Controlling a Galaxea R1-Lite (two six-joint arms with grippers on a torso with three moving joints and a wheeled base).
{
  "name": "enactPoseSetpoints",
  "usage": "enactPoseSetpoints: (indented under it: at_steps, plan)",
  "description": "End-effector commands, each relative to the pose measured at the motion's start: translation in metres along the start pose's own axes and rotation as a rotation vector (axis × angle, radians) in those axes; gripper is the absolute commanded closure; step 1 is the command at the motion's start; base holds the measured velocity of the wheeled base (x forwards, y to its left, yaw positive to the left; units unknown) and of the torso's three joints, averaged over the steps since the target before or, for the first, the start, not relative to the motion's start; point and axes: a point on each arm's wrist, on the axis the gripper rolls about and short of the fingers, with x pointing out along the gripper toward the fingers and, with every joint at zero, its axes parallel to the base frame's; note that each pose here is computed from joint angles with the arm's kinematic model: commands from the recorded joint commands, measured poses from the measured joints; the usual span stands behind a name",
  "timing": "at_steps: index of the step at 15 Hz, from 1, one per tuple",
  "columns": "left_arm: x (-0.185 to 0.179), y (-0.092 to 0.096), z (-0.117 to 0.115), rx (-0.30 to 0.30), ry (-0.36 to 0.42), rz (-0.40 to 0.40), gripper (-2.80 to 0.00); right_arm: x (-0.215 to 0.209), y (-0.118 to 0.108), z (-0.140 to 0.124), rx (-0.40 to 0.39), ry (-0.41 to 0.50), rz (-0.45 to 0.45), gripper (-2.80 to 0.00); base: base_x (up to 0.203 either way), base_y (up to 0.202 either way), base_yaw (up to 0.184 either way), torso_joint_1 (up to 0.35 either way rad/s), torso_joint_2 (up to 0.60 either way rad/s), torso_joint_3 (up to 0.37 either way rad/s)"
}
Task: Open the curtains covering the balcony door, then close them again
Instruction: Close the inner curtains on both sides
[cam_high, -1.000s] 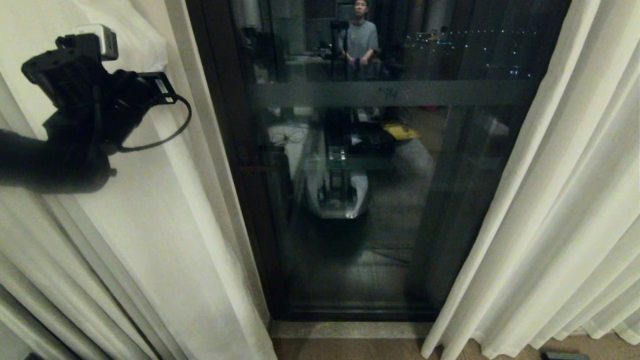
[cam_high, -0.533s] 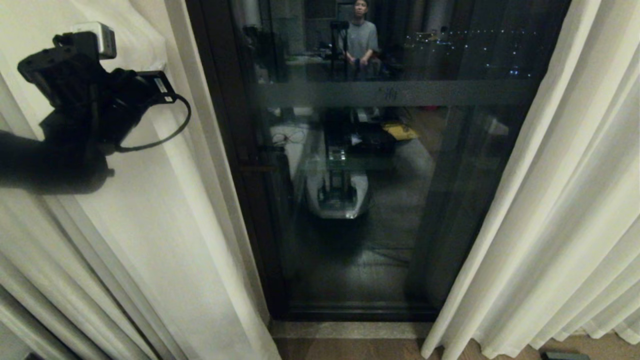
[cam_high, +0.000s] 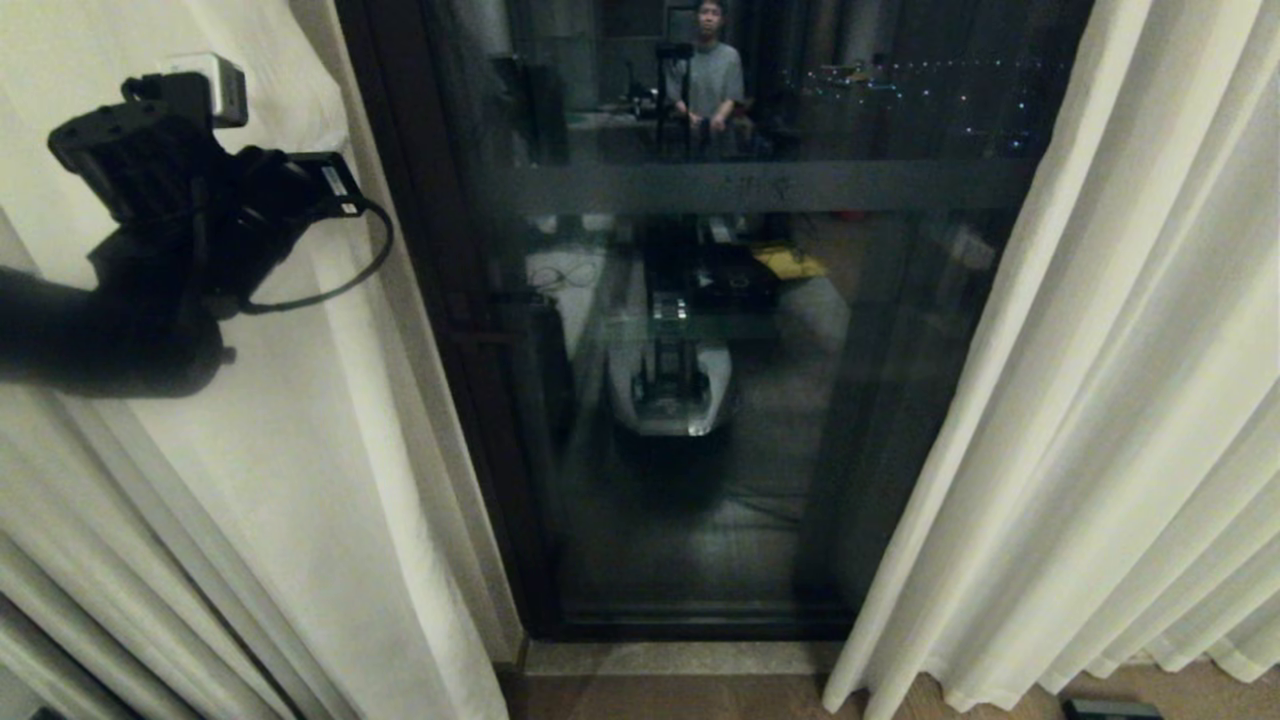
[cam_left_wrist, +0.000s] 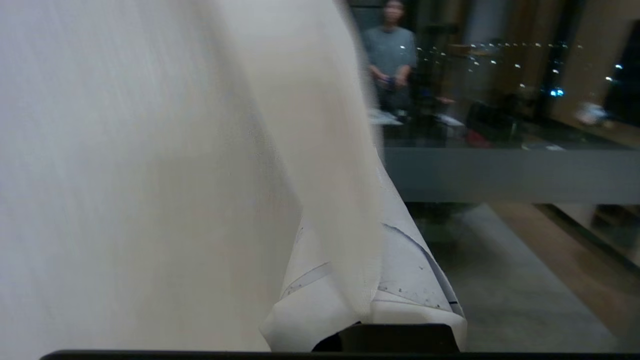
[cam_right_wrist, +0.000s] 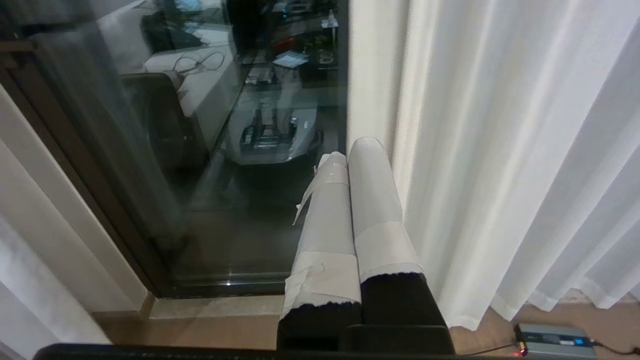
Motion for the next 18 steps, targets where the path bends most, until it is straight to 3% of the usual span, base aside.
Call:
enactPoseSetpoints:
  at_steps: [1, 5, 11, 14, 18]
  plan:
    - [0.000, -0.004, 0.000, -0.004, -0.004, -0.009, 0.00, 0.000, 0.000, 0.000, 0.000, 0.000, 0.000, 0.00, 0.000, -0.192, 0.001, 0.002, 0.00, 0.006]
    - [-0.002, -0.008, -0.003, -0.008, 0.006, -0.020, 0.00, 0.000, 0.000, 0.000, 0.000, 0.000, 0.000, 0.00, 0.000, -0.185, 0.005, 0.002, 0.00, 0.003]
    - [-0.004, -0.031, -0.006, -0.025, 0.017, -0.077, 0.00, 0.000, 0.000, 0.000, 0.000, 0.000, 0.000, 0.00, 0.000, -0.184, 0.004, 0.001, 0.00, 0.004]
    - [-0.004, -0.036, -0.006, 0.013, 0.013, -0.090, 0.00, 0.000, 0.000, 0.000, 0.000, 0.000, 0.000, 0.00, 0.000, -0.185, 0.001, 0.004, 0.00, 0.002]
    - [-0.005, -0.041, -0.006, 0.010, 0.017, -0.105, 0.00, 0.000, 0.000, 0.000, 0.000, 0.000, 0.000, 0.00, 0.000, -0.183, 0.002, 0.001, 0.00, 0.003]
